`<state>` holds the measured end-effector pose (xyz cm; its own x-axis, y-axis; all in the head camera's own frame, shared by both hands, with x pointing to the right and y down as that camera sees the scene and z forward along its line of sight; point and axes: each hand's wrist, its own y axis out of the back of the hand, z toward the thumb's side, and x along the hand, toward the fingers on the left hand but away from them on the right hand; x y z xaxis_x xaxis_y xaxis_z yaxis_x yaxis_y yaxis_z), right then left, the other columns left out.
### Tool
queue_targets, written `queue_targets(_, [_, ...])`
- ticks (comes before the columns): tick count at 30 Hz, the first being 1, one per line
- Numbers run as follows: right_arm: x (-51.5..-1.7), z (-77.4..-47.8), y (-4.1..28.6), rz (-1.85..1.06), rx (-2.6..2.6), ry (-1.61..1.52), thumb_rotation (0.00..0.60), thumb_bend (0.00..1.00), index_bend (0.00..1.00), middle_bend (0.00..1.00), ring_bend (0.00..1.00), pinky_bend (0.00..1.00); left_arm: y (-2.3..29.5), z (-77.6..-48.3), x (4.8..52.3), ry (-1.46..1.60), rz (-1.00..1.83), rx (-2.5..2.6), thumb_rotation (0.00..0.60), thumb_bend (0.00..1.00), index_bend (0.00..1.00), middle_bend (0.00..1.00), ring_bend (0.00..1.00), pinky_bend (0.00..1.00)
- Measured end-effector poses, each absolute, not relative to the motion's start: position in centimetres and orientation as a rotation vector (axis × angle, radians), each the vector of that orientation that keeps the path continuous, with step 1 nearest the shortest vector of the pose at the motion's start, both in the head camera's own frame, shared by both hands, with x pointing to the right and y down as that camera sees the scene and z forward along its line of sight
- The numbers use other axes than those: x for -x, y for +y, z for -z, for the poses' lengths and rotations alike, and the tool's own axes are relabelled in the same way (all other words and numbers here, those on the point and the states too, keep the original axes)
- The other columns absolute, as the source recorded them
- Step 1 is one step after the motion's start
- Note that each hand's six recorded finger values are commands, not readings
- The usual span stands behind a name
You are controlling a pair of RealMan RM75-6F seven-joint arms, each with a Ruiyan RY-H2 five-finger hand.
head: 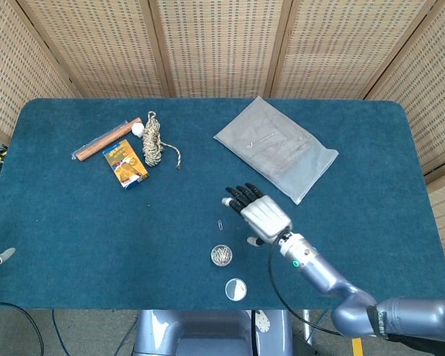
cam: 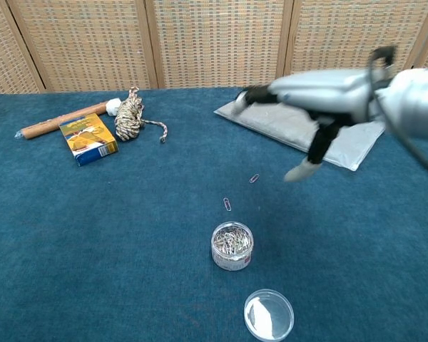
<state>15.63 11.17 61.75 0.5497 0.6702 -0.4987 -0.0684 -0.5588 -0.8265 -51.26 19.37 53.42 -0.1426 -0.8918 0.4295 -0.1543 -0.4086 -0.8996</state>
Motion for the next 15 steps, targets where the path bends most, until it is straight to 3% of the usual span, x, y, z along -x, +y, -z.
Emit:
queue_targets(4, [-23.4, -60.0, 10.7, -1.179, 1.756, -0.696, 0.6, 0.0, 0.0, 0.0, 0.0, 0.0, 19.4, -52.9, 51.0, 1.209, 1.552, 1.539, 0.6, 0.0, 0.0, 0.0, 0.0, 0.0])
queue_targets(8, [-32.1, -58.4, 13.1, -1.285, 1.605, -0.873, 0.6, 0.0, 0.0, 0.0, 0.0, 0.0, 19.8, -52.8, 50.9, 1.209, 1.539, 1.544, 0.6, 0.0, 0.0, 0.0, 0.0, 0.0])
queue_targets(15, [-38.9, -57.5, 16.7, -1.342, 1.499, -0.94, 0.6, 0.0, 0.0, 0.0, 0.0, 0.0, 20.1, -52.5, 50.7, 1.204, 1.524, 1.549, 0.6, 0.0, 0.0, 0.0, 0.0, 0.0])
